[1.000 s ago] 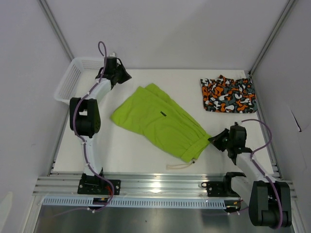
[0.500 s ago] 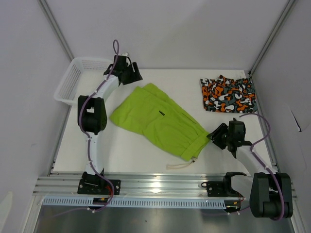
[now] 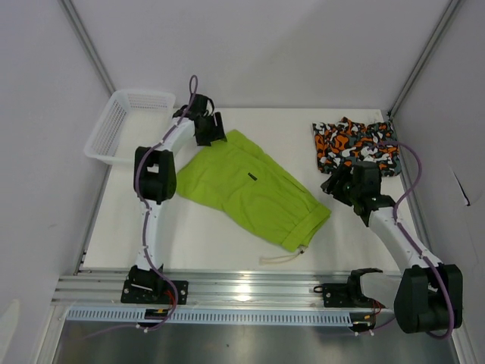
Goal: Fold and stack the shorts
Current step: Fold the shorts
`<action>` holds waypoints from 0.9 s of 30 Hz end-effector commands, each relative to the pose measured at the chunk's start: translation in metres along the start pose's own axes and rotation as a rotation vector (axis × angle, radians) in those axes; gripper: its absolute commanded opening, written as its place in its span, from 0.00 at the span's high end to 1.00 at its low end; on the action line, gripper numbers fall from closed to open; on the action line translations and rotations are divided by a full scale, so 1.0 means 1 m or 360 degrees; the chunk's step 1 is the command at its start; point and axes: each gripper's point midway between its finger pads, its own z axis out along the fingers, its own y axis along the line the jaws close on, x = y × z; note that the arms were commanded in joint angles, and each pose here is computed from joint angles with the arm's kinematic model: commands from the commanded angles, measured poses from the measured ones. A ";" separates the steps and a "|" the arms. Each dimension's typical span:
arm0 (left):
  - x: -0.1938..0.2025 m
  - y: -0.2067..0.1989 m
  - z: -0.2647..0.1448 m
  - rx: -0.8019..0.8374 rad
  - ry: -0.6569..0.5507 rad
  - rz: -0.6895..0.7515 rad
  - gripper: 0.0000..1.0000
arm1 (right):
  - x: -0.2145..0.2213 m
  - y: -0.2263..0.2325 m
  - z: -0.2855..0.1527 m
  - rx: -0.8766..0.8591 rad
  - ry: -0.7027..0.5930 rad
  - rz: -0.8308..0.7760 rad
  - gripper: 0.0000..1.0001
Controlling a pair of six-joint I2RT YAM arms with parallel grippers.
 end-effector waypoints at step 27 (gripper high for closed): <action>0.055 0.045 -0.019 -0.0289 0.0081 -0.0069 1.00 | -0.001 0.160 0.167 -0.0456 0.0430 -0.0459 0.32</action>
